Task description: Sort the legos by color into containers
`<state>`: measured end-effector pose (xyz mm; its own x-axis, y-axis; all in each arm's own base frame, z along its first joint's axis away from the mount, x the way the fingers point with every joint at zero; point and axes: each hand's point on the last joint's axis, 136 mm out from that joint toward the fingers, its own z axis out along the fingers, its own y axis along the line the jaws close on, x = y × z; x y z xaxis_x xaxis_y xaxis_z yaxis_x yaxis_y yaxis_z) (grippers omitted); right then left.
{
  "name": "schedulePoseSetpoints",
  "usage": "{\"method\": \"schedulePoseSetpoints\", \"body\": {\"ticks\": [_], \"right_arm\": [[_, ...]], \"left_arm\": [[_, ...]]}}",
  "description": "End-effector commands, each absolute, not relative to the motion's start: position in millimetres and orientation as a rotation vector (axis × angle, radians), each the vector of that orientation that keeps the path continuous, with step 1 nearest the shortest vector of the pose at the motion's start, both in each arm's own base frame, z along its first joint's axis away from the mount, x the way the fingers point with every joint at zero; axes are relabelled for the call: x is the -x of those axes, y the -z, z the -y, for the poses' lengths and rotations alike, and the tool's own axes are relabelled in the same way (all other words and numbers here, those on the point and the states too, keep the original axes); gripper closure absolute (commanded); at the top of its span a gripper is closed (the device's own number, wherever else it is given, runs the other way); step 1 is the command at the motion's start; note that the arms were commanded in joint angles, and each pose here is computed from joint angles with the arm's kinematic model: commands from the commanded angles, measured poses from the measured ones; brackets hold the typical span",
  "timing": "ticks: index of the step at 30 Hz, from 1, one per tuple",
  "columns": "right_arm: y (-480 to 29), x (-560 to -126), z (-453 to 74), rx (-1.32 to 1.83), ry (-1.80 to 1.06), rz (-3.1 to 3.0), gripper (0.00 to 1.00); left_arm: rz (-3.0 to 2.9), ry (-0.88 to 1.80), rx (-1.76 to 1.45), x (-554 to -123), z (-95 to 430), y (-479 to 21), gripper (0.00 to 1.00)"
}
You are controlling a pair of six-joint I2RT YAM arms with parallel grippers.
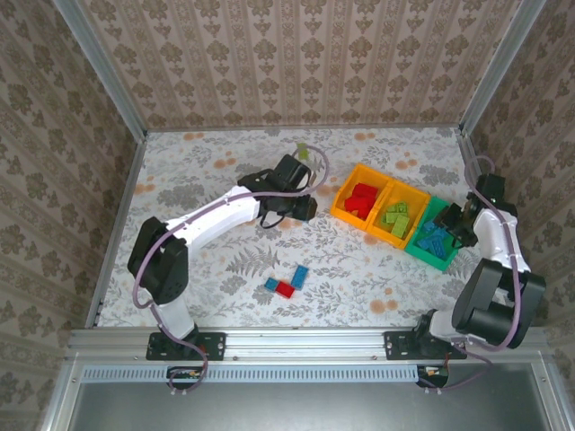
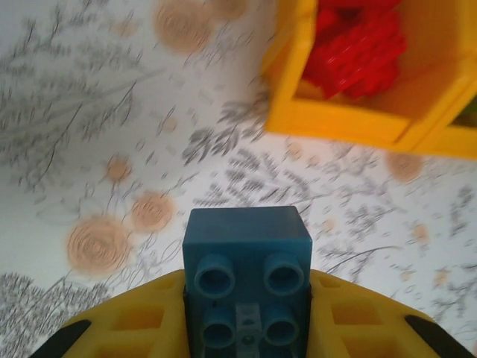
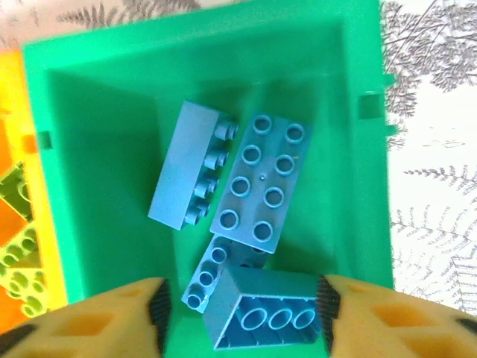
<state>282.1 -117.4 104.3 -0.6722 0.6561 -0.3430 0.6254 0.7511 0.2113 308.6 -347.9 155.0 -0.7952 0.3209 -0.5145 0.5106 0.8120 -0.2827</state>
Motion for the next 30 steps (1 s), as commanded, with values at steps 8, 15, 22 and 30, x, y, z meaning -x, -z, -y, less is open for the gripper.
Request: {"method": "schedulePoseSetpoints", "body": {"ticks": [8, 15, 22, 30], "right_arm": [[-120.4, -244.2, 163.2, -1.247, 0.066, -2.408, 0.25], [-94.4, -257.7, 161.5, -1.234, -0.098, -2.468, 0.36], [-71.1, -275.8, 154.4, -1.201, -0.211, -2.541, 0.43], [-59.5, -289.7, 145.7, -1.131, -0.197, -2.616, 0.59]], "left_arm": [[-2.371, 0.789, -0.879, -306.9, 433.6, -188.7, 0.79], [-2.352, 0.859, -0.928, -301.9, 460.6, -188.5, 0.79], [-2.356, 0.847, -0.922, -301.1, 456.5, -186.1, 0.78], [-2.369, 0.825, -0.906, -303.0, 453.0, -183.2, 0.78]]}}
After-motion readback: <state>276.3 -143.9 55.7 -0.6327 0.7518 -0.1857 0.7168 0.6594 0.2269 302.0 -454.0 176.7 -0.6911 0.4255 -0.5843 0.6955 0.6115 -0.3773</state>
